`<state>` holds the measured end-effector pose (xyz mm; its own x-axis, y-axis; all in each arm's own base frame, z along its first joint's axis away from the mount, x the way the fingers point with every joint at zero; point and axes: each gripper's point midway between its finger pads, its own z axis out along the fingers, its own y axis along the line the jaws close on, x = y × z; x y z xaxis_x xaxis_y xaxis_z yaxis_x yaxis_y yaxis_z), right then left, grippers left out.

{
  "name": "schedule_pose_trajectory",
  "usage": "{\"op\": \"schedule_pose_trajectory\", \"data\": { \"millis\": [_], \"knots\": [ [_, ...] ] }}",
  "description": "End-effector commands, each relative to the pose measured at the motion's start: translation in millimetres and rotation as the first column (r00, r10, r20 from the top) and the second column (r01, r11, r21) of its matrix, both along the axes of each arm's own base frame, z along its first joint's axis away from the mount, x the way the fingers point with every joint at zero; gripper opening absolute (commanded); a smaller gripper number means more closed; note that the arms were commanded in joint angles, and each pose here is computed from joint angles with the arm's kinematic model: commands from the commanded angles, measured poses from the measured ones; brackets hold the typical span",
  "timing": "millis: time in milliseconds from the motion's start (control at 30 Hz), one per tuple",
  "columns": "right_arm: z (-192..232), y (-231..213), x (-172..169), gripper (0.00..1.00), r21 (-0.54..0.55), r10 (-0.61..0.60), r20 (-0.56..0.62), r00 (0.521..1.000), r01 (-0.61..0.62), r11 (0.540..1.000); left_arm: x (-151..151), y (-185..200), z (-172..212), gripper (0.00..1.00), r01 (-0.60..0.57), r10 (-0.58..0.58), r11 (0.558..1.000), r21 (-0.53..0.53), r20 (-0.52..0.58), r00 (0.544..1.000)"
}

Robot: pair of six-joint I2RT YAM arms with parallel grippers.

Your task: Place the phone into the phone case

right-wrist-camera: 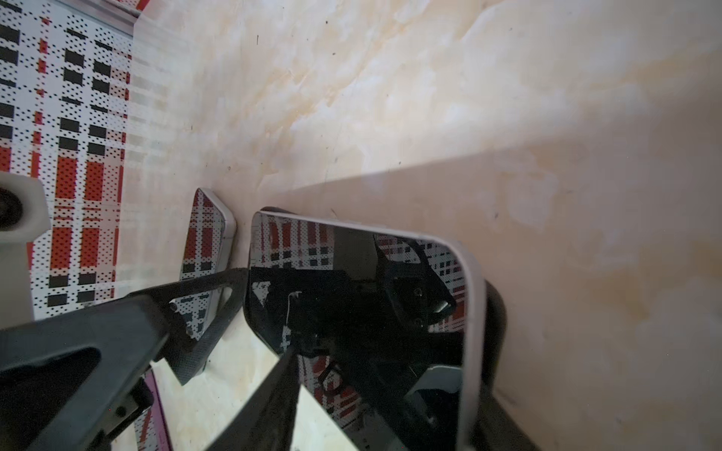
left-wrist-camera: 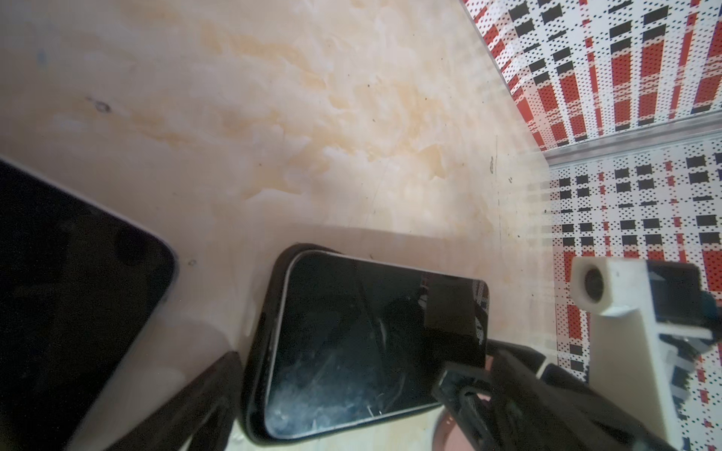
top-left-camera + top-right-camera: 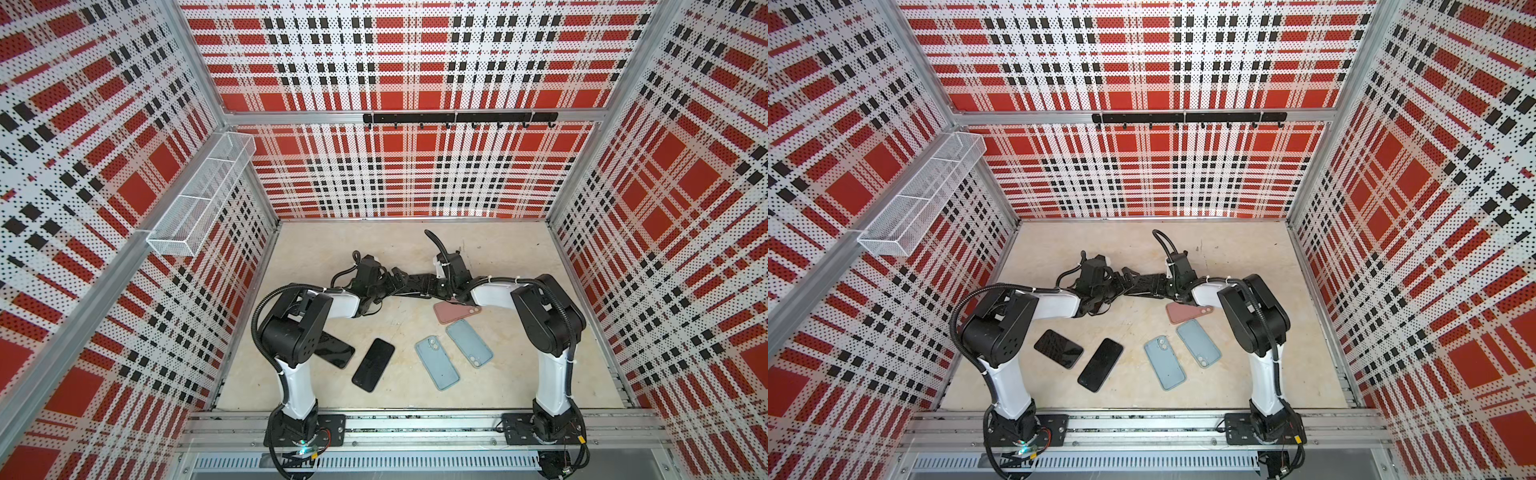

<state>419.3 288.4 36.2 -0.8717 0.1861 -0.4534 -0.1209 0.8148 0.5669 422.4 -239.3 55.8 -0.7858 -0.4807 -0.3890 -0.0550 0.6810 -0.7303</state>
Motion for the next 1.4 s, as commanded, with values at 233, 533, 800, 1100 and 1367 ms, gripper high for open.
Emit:
{"op": "schedule_pose_trajectory", "data": {
  "millis": [233,533,800,1100,1367],
  "knots": [
    [-13.4,-40.4,-8.5,0.75,-0.277,-0.03,-0.036,0.999,0.019,0.961,-18.7,-9.4,1.7,1.0,0.026,-0.028,0.998,-0.054,-0.039,0.999],
    [1.3,-54.8,-0.8,0.92,-0.371,-0.043,0.006,0.999,0.042,0.928,-18.4,-7.6,1.6,1.0,0.014,-0.017,0.997,-0.076,-0.036,0.999],
    [21.2,-58.2,6.3,0.94,-0.415,-0.002,0.062,0.998,0.027,0.91,-18.2,-9.7,8.0,0.96,0.019,-0.021,0.996,-0.087,-0.024,0.999],
    [21.5,-73.4,5.0,0.95,-0.494,-0.014,0.054,0.998,0.039,0.869,-21.5,-17.0,8.4,0.83,0.028,-0.032,0.995,-0.097,-0.037,0.999],
    [24.5,-83.2,-1.9,0.98,-0.523,-0.016,0.059,0.998,0.045,0.851,-24.7,-27.2,7.8,0.79,0.046,-0.05,0.994,-0.097,-0.043,0.998]
  ]
}}
